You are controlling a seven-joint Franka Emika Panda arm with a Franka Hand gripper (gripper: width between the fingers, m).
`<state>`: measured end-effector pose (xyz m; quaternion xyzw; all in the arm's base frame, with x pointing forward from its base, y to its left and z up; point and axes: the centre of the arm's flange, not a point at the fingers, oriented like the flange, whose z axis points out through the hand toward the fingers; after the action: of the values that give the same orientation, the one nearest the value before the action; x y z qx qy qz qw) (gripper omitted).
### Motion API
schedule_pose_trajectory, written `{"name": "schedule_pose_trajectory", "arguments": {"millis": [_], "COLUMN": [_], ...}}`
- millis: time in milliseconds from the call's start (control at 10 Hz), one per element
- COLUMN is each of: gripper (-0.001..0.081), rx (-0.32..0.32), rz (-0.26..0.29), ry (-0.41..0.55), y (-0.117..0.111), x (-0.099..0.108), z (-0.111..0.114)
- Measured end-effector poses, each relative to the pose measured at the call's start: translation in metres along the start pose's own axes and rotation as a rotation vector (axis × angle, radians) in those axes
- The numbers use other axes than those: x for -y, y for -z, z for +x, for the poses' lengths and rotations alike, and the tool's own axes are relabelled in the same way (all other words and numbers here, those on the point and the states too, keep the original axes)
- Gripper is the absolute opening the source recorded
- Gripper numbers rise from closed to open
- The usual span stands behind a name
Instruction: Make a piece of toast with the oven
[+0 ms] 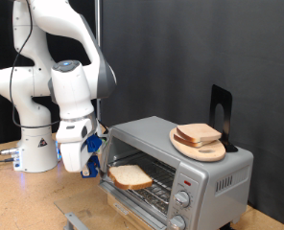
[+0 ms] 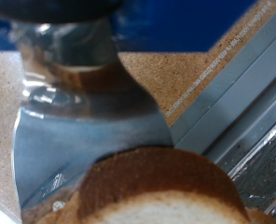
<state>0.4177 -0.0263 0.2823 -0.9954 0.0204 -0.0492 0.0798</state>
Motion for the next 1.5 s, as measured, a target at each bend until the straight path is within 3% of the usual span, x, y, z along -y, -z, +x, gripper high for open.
{"name": "schedule_pose_trajectory", "arguments": {"millis": [300, 800, 1500], "gripper": [0.0385, 0.0385, 0.0385], "rx": [-0.019, -0.071, -0.032], "rz": [0.017, 0.018, -0.019], "ry": [0.002, 0.038, 0.036], "y": [0.005, 0.013, 0.007], "x": [0.004, 0.043, 0.038], "z": [0.002, 0.009, 0.003]}}
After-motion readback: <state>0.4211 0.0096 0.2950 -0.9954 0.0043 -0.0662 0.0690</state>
